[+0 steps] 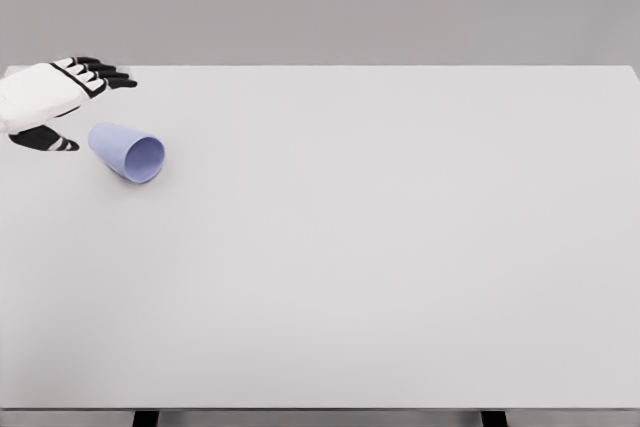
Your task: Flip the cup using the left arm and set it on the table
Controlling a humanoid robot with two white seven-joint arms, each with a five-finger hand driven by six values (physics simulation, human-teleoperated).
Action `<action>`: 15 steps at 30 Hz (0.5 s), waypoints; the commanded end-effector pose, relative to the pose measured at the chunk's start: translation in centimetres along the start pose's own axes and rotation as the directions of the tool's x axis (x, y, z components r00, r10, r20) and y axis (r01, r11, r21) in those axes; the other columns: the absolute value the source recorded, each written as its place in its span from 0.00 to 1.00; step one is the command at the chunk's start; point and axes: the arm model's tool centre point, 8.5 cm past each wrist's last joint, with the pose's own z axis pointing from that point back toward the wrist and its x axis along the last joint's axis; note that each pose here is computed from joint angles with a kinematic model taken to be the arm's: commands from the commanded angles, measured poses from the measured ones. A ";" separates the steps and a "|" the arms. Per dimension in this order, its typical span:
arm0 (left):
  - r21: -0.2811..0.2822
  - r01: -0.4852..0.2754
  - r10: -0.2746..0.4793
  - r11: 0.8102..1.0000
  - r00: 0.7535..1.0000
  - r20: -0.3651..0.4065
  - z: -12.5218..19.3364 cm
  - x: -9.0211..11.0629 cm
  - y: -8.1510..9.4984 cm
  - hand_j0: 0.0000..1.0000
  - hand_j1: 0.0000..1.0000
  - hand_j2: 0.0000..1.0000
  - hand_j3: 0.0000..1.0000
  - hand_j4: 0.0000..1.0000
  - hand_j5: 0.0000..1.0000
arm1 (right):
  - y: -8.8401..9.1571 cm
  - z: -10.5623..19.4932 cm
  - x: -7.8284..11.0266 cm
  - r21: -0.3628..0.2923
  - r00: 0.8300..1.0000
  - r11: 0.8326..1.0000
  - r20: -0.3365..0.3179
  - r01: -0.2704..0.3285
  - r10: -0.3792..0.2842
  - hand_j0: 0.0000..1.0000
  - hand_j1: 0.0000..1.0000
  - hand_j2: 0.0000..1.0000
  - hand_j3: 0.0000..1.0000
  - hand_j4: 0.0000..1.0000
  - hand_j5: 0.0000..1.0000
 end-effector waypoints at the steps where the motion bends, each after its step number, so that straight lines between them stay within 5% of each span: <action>1: -0.048 -0.024 0.024 0.999 1.000 0.004 -0.3 0.1 -1.8 1.00 1.00 1.00 1.00 1.00 1.00 | 0.0 0.0 0.0 0.000 1.000 1.000 0.001 0.000 0.000 1.00 1.00 1.00 1.00 1.00 1.00; 15: -0.118 -0.025 0.024 0.993 1.000 -0.008 -1.3 -0.7 -3.1 1.00 1.00 1.00 1.00 1.00 1.00 | 0.0 0.0 0.0 0.000 1.000 1.000 -0.001 0.000 0.000 1.00 1.00 1.00 1.00 1.00 1.00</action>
